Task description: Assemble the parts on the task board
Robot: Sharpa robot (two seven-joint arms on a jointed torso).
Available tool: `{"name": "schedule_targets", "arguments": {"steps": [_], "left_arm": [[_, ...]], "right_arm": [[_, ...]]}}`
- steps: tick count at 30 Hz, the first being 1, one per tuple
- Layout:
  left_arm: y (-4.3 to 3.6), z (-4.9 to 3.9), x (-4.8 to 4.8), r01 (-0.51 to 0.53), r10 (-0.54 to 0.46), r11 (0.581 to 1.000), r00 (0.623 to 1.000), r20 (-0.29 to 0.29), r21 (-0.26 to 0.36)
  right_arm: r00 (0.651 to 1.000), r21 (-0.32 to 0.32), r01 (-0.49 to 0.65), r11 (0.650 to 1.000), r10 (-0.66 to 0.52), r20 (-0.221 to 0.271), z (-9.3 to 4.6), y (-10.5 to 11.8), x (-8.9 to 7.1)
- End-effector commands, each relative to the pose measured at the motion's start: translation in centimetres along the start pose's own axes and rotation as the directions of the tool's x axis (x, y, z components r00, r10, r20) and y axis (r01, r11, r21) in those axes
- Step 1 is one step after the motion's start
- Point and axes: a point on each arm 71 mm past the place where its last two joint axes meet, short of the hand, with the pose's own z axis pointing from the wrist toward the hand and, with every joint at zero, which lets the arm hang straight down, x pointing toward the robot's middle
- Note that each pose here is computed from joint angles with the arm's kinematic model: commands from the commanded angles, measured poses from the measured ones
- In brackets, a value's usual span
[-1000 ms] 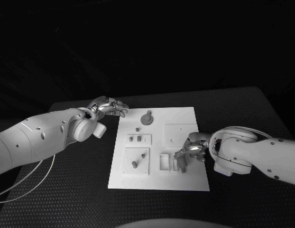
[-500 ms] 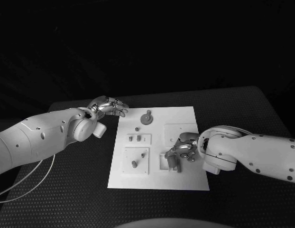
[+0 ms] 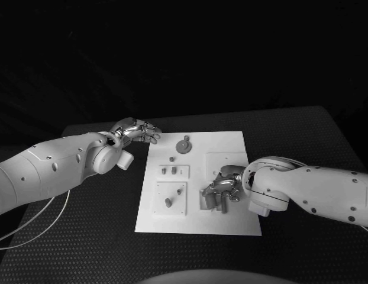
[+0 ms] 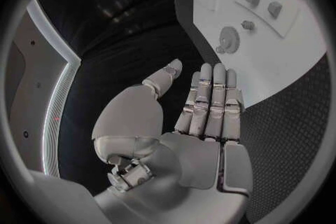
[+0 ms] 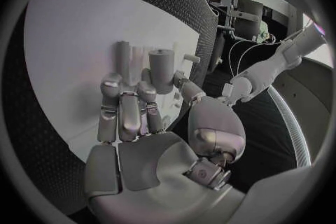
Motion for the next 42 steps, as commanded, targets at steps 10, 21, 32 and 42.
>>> {"name": "schedule_targets", "arguments": {"steps": [10, 21, 32, 42], "left_arm": [[-0.14, 0.06, 0.22, 0.008, -0.008, 1.000, 1.000, -0.013, 0.006], [-0.14, 0.05, 0.20, 0.008, -0.008, 1.000, 1.000, -0.012, 0.006], [-0.14, 0.07, 0.21, 0.008, -0.008, 1.000, 1.000, -0.012, 0.006], [-0.15, 0.08, 0.17, 0.007, -0.007, 1.000, 1.000, -0.007, 0.006]], "right_arm": [[0.999, 0.008, 0.015, 1.000, -0.015, -0.036, 0.26, -0.15, 0.44], [0.999, 0.011, 0.020, 1.000, -0.020, -0.037, 0.54, -0.19, 0.53], [0.999, 0.002, 0.029, 1.000, -0.029, -0.041, 0.55, -0.04, 0.70], [0.998, -0.001, 0.033, 0.999, -0.033, -0.046, 0.56, 0.01, 0.78]]}}
